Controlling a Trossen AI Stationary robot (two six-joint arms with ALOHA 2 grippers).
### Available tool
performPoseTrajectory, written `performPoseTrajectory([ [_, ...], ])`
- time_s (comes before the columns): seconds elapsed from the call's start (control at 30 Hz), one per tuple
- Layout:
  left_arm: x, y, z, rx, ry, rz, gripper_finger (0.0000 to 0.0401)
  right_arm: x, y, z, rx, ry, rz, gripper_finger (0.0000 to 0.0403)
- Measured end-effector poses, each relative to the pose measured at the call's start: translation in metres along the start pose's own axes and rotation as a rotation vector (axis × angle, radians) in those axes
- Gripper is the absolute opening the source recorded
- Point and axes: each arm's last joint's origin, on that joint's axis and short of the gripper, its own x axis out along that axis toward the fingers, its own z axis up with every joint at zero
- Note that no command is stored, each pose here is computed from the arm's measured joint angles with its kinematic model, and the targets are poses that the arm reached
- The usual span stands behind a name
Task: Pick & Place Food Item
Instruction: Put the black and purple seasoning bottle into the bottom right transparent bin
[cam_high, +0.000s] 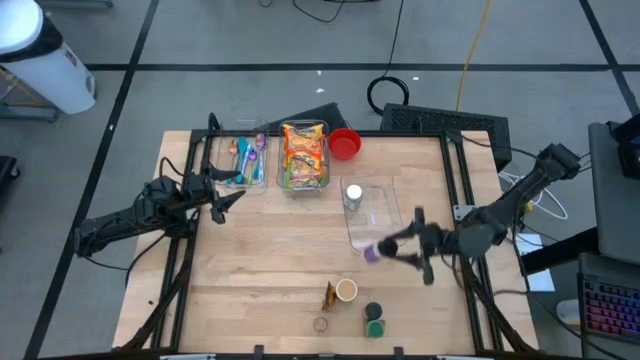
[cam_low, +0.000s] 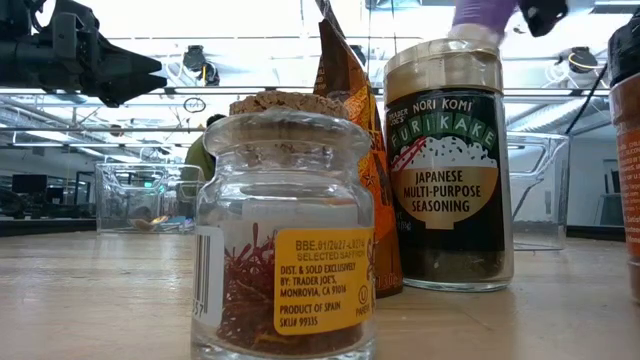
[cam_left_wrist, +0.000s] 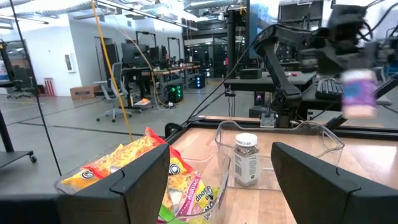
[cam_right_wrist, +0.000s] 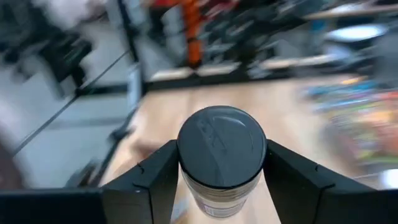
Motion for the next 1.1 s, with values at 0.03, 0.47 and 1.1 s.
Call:
performPoseTrajectory([
  [0.03,0.000,0.000,0.000,0.000,0.000,0.000,0.0283,-0.001,-0.005,0.004,0.011,-0.023,-0.031,0.0193],
  [0.47,0.000,0.000,0.000,0.000,0.000,0.000,0.0283,0.007,-0.074,0.039,0.101,0.056,-0.383,0.0192],
  [1.1,0.000,0.000,0.000,0.000,0.000,0.000,0.0283,0.052,-0.145,-0.015,0.197,0.305,-0.629,0.0194],
])
